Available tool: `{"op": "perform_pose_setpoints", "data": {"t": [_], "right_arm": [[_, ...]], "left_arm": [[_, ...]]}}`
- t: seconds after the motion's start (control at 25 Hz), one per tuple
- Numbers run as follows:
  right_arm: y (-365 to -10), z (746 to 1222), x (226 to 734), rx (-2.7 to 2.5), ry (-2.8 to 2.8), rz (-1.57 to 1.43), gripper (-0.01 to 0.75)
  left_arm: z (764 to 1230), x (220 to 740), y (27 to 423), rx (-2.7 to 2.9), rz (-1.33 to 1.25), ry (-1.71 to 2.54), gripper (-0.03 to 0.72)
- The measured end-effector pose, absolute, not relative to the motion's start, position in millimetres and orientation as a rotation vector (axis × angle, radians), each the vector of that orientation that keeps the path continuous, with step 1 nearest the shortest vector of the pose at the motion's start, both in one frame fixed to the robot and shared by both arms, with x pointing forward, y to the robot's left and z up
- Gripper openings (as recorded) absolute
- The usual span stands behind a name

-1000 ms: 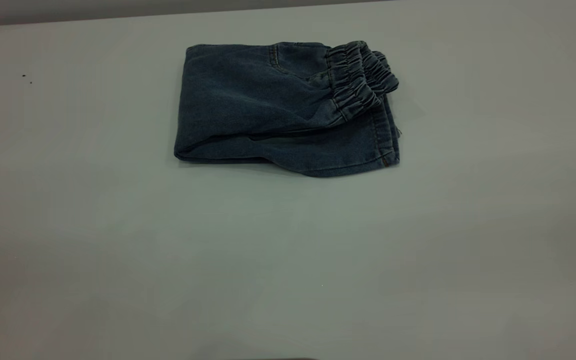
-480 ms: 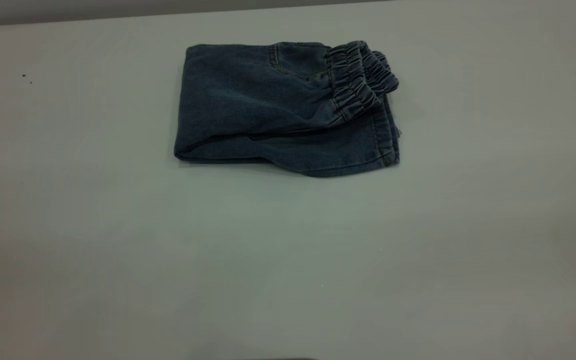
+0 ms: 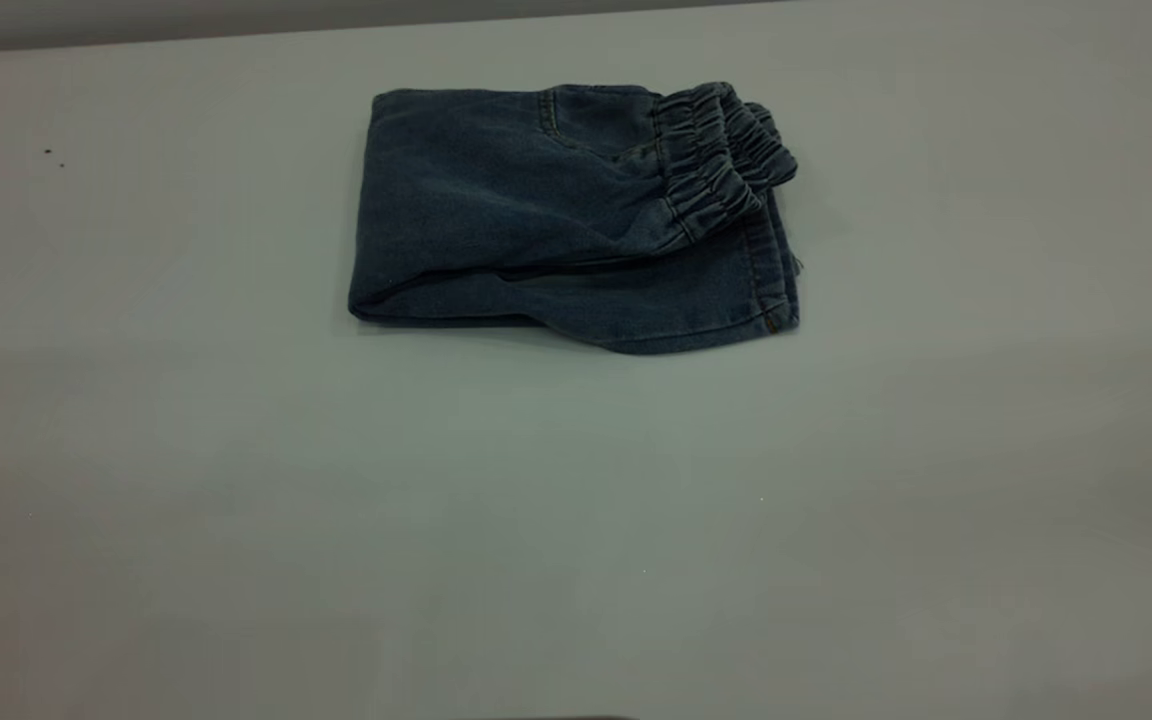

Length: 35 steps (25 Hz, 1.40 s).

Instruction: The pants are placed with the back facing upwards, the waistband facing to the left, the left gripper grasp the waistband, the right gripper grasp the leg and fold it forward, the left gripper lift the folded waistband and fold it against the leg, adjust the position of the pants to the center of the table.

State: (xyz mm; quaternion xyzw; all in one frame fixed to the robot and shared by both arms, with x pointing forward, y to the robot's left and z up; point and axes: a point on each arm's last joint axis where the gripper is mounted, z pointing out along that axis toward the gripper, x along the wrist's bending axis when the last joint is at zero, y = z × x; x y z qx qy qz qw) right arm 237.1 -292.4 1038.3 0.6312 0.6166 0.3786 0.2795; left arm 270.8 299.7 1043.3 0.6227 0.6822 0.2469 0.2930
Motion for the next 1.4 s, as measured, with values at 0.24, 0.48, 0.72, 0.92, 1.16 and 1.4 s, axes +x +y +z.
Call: {"op": "perform_pose_setpoints", "data": {"t": [0.24,0.48,0.72,0.92,1.16,1.4], "right_arm": [[-292.4,1037.9,232.2,1.672,1.637,1.04,0.423],[-292.3,1037.9,232.1,1.672,1.637,1.041,0.423],[-292.3,1037.9,232.1,1.672,1.637,1.041,0.423],[-292.3,1037.9,232.1,1.672,1.637,1.041,0.423],[-292.3,1037.9,232.1,1.672,1.637,1.041,0.423],[-292.3,1037.9,232.1,1.672,1.637,1.041,0.423]], "left_arm": [[1046.1,244.9,300.4,1.545,0.77,1.708,0.558],[1045.3,229.3,300.7,1.484,0.829,1.639,0.558],[1045.3,229.3,300.7,1.484,0.828,1.64,0.558],[1045.3,229.3,300.7,1.484,0.828,1.64,0.558],[1045.2,229.3,300.7,1.485,0.828,1.641,0.558],[1045.2,229.3,300.7,1.486,0.828,1.64,0.558]]}}
